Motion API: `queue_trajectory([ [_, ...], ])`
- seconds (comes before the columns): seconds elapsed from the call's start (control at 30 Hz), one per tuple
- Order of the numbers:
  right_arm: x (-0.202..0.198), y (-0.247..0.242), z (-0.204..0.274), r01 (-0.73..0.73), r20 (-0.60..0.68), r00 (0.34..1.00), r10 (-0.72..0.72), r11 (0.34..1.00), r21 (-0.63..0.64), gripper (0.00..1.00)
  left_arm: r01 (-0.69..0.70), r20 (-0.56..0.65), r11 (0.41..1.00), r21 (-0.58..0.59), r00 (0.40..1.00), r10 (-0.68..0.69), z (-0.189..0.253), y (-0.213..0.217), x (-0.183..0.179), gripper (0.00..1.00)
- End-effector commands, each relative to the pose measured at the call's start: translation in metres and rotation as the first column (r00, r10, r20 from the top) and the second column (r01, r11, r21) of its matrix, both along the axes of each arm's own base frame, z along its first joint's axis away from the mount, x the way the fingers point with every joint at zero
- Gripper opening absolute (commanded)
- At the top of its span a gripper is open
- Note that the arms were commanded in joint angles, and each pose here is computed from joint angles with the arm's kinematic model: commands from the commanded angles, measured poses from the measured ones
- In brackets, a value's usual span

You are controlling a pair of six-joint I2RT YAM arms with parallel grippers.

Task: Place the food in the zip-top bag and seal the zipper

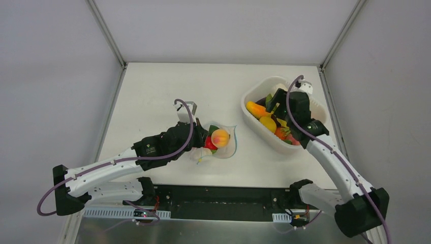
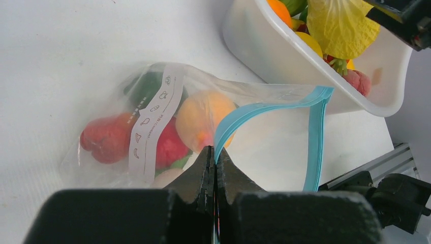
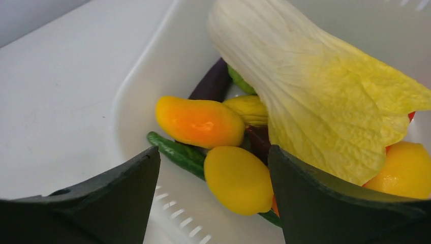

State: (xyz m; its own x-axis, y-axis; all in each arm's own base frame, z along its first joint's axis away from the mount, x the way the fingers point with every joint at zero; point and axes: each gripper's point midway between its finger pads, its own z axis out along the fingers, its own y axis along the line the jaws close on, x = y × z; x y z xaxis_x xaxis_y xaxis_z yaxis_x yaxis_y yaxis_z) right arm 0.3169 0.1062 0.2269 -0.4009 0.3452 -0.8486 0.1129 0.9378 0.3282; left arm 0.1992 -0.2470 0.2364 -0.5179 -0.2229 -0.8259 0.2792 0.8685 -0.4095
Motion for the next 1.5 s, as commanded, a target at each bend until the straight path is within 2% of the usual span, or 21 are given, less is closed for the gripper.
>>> queue_trajectory([
  [0.0, 0.012, 0.013, -0.017, -0.159, -0.142, 0.972, 0.186, 0.970, 0.183, 0.80, -0.027, 0.016, 1.000, -0.003, 0.999, 0.028, 0.004, 0.007, 0.002, 0.00],
  [0.17, 0.016, 0.022, -0.047, -0.276, -0.271, 0.910, 0.312, 0.947, 0.163, 0.86, -0.025, 0.018, 1.000, -0.001, 1.000, 0.025, 0.004, 0.007, 0.002, 0.00],
  [0.3, 0.013, 0.030, -0.060, -0.378, -0.286, 0.869, 0.404, 0.914, 0.145, 0.94, -0.040, 0.023, 0.999, 0.005, 0.999, 0.040, 0.003, 0.010, 0.003, 0.00],
  [0.37, 0.017, 0.027, -0.066, -0.367, -0.300, 0.871, 0.390, 0.921, 0.132, 0.95, -0.029, 0.023, 1.000, 0.005, 0.999, 0.029, 0.004, 0.010, 0.002, 0.00],
  [0.6, 0.010, 0.047, -0.081, -0.449, -0.353, 0.790, 0.502, 0.865, 0.224, 0.97, -0.008, 0.040, 0.999, -0.044, 0.999, 0.010, 0.008, 0.009, -0.001, 0.00],
  [0.67, 0.013, 0.041, -0.094, -0.413, -0.400, 0.792, 0.461, 0.887, 0.205, 0.98, -0.021, 0.038, 0.999, -0.037, 0.999, 0.023, 0.007, 0.013, -0.001, 0.00],
  [0.77, 0.022, 0.020, -0.114, -0.310, -0.465, 0.822, 0.329, 0.943, 0.119, 0.98, -0.025, 0.036, 0.999, -0.038, 0.999, 0.027, 0.006, 0.016, -0.002, 0.00],
  [0.9, 0.031, 0.014, -0.122, -0.270, -0.472, 0.836, 0.280, 0.959, 0.091, 0.98, -0.026, 0.042, 0.999, -0.047, 0.999, 0.028, 0.008, 0.017, -0.002, 0.00],
  [1.0, 0.035, 0.013, -0.124, -0.249, -0.471, 0.842, 0.262, 0.964, 0.091, 0.88, -0.029, 0.040, 0.999, -0.039, 0.999, 0.031, 0.007, 0.016, -0.002, 0.00],
  [1.3, 0.039, 0.018, -0.100, -0.216, -0.368, 0.895, 0.252, 0.967, 0.136, 0.39, -0.030, 0.035, 0.999, -0.031, 0.999, 0.032, 0.005, 0.016, -0.001, 0.00],
  [1.47, 0.034, 0.017, -0.073, -0.222, -0.288, 0.923, 0.256, 0.964, 0.146, 0.24, -0.033, 0.034, 0.999, -0.028, 0.999, 0.034, 0.004, 0.017, -0.001, 0.00],
])
